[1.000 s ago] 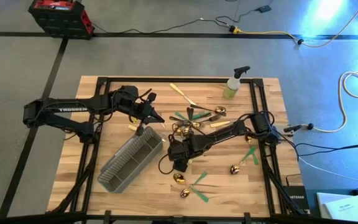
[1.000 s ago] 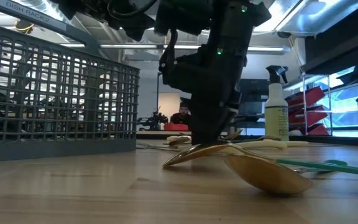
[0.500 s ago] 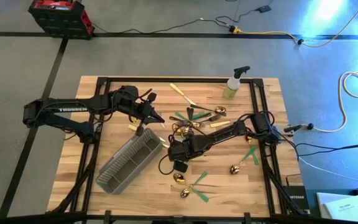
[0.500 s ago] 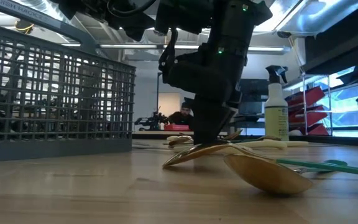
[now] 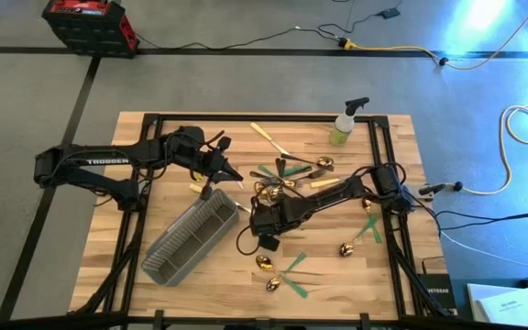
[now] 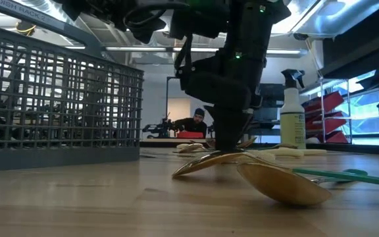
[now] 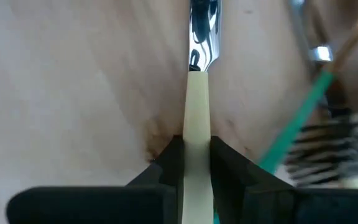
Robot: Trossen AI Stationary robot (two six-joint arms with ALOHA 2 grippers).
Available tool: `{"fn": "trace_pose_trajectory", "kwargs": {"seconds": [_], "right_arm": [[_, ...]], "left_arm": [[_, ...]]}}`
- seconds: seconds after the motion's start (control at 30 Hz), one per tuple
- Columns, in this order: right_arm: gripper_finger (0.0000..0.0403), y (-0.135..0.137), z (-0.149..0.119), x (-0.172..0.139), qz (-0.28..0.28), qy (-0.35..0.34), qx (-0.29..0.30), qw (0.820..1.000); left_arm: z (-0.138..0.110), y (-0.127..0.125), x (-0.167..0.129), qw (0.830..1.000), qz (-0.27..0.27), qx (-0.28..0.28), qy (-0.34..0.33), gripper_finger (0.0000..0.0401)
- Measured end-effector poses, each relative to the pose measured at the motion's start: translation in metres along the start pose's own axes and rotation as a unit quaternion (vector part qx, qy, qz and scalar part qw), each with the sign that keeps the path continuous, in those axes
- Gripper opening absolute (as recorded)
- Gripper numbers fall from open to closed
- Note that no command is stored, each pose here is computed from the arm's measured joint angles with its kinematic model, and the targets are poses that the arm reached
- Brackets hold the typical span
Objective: Sort silverware
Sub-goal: Put the table knife into the silverware tray
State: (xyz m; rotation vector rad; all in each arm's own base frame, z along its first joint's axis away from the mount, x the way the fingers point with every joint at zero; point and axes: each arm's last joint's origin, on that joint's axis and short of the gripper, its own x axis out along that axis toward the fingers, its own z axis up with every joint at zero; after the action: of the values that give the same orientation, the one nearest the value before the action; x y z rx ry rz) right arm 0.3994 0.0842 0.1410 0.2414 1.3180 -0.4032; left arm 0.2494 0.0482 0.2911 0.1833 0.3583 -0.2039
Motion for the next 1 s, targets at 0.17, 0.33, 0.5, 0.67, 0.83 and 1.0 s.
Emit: {"fn": "trace_pose_trajectory", "kwargs": {"seconds": [0.17, 0.33, 0.5, 0.67, 0.83, 1.0], "right_arm": [[0.0034, -0.006, 0.000, -0.004, -0.021, 0.002, 0.009, 1.000], [0.0034, -0.008, 0.001, -0.017, -0.018, -0.009, 0.016, 1.000], [0.0033, -0.014, 0.002, -0.039, -0.020, -0.034, 0.029, 0.999], [0.0033, -0.024, -0.005, -0.059, -0.058, -0.027, 0.044, 0.997], [0.0033, -0.025, -0.011, -0.069, -0.077, -0.031, 0.046, 0.995], [0.0033, -0.015, -0.024, -0.075, -0.097, -0.070, 0.041, 0.992]], "left_arm": [[0.000, 0.000, 0.000, 1.000, 0.000, 0.001, 0.000, 0.0000], [0.000, 0.000, 0.000, 1.000, 0.000, -0.007, 0.000, 0.0000], [0.000, 0.000, 0.000, 1.000, 0.000, -0.008, 0.000, 0.0000], [0.001, 0.000, -0.001, 1.000, 0.001, -0.007, -0.002, 0.0000], [0.003, -0.001, -0.005, 1.000, 0.002, -0.004, -0.008, 0.0000], [0.006, -0.003, -0.011, 1.000, 0.005, -0.001, -0.015, 0.0000]]}}
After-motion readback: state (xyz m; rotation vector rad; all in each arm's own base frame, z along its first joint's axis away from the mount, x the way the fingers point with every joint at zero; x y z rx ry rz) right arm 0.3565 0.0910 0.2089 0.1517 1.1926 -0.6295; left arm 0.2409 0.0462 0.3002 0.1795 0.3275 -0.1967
